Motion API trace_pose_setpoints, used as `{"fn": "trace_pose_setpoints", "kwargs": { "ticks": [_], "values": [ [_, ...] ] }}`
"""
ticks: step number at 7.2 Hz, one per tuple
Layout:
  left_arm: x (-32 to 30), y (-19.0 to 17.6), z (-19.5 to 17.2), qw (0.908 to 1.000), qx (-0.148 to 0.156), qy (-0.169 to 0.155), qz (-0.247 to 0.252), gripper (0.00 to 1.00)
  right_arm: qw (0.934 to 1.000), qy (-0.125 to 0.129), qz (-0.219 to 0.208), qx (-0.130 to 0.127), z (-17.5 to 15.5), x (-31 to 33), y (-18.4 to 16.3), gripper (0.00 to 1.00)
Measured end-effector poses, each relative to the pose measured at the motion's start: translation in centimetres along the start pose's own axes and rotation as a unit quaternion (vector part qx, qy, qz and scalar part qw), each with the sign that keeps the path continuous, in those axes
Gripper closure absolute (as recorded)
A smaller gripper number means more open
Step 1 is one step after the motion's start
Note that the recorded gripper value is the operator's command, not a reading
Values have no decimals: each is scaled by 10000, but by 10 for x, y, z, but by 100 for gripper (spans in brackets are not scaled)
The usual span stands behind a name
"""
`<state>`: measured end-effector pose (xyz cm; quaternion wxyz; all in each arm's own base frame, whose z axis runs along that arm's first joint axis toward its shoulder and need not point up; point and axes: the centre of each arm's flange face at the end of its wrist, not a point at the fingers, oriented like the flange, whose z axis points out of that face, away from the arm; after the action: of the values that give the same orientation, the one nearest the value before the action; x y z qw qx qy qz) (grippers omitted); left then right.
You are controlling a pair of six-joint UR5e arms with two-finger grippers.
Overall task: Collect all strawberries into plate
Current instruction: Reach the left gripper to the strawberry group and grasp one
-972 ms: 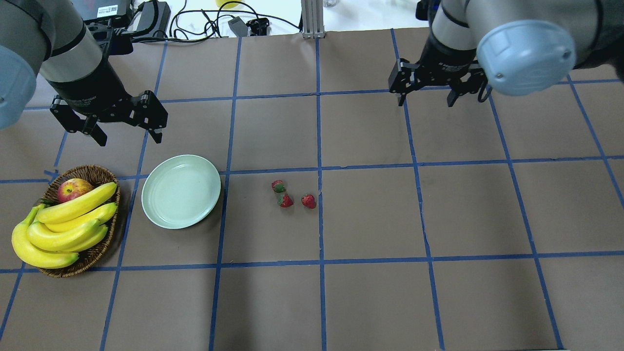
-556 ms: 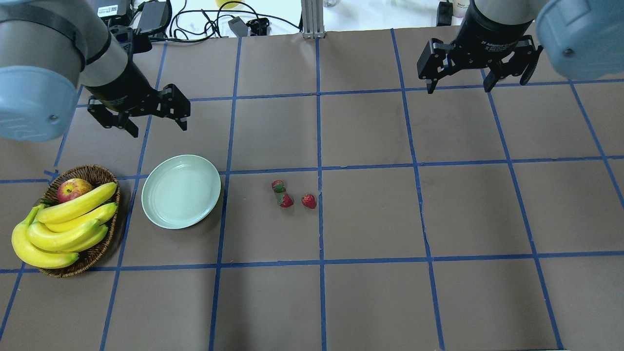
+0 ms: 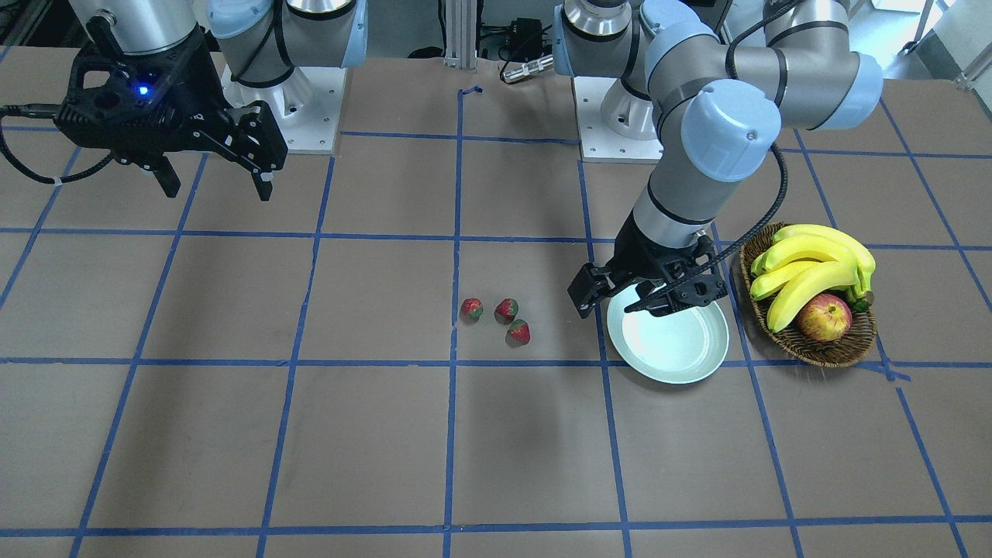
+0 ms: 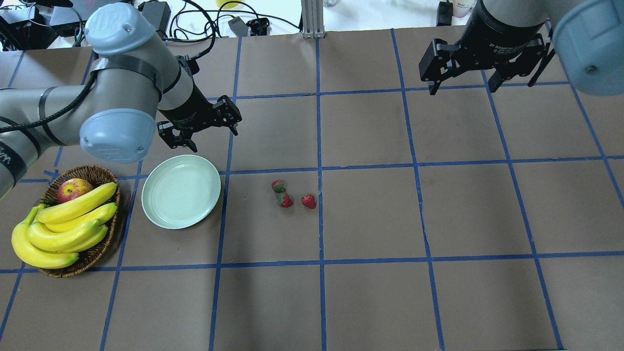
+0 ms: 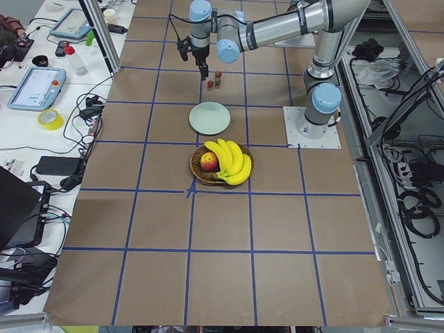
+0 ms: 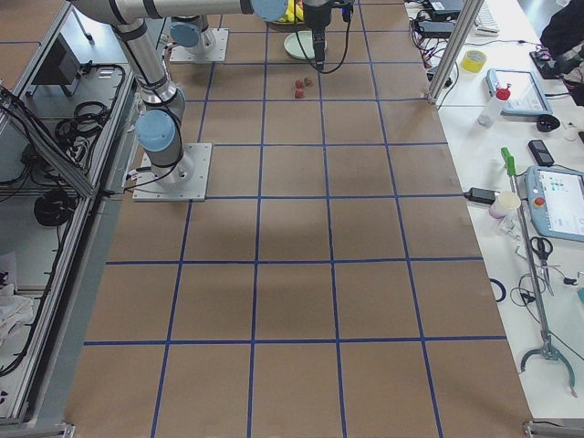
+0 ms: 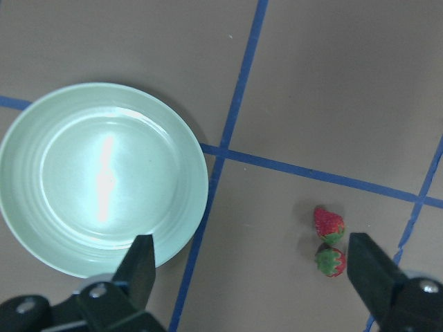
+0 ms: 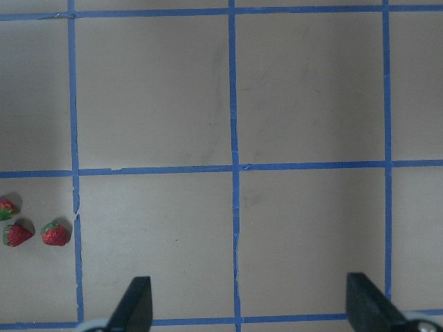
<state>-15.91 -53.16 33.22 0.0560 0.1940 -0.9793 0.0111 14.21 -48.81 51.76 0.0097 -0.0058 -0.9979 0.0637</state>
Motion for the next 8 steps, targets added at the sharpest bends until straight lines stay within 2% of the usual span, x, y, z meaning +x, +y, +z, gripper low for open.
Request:
{"fn": "trace_pose_setpoints", "kwargs": {
  "ticks": [3, 6, 8],
  "values": [
    [18, 7, 57, 9970, -409, 259, -608, 6, 10000, 4, -8, -6, 0, 1, 0, 0],
    [31, 3, 101, 9926, -501, 244, -1080, 6, 10000, 0, -13, -28, 3, 1, 0, 0],
    [41, 9, 125, 9909, -597, 151, -1194, 6, 10000, -4, -20, -16, 4, 0, 0, 0]
  ]
}}
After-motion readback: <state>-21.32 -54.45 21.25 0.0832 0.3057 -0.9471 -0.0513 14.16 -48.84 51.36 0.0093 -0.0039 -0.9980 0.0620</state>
